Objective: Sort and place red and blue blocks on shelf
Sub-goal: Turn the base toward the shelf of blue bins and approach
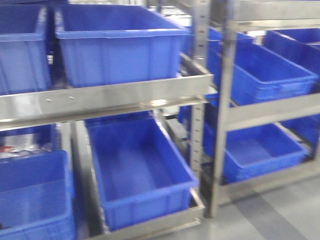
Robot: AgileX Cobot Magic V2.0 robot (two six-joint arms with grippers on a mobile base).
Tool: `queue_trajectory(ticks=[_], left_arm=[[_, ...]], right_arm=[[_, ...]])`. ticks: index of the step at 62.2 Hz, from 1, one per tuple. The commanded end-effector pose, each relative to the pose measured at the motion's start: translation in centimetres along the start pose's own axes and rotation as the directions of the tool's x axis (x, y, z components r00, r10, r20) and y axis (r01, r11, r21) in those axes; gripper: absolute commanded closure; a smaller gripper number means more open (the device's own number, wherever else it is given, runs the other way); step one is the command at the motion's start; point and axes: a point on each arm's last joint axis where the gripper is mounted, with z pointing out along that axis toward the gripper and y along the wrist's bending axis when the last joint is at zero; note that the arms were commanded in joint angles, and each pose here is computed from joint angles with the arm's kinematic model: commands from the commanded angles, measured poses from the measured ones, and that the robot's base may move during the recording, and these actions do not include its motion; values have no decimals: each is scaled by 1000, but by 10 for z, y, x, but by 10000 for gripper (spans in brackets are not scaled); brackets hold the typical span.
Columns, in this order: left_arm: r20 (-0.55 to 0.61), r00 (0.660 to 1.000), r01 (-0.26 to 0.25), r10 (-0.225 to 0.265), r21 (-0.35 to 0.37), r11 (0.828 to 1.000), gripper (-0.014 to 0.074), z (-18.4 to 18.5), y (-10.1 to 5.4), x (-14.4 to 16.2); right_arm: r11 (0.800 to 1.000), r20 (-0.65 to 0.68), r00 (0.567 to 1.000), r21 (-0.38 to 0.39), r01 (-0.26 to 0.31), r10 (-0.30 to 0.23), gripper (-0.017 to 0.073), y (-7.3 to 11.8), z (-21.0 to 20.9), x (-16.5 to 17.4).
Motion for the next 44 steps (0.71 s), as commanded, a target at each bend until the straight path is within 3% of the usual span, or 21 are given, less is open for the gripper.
queue_trajectory(ticks=[1,44], left_arm=[[112,994,10,-11,5,1000,462,0,-1,-18],[112,994,10,-11,5,1000,462,0,-1,-18]], right_arm=[[1000,107,994,10,9,-10,504,0,-2,-16],[1000,107,994,10,9,-10,504,0,-2,-16]])
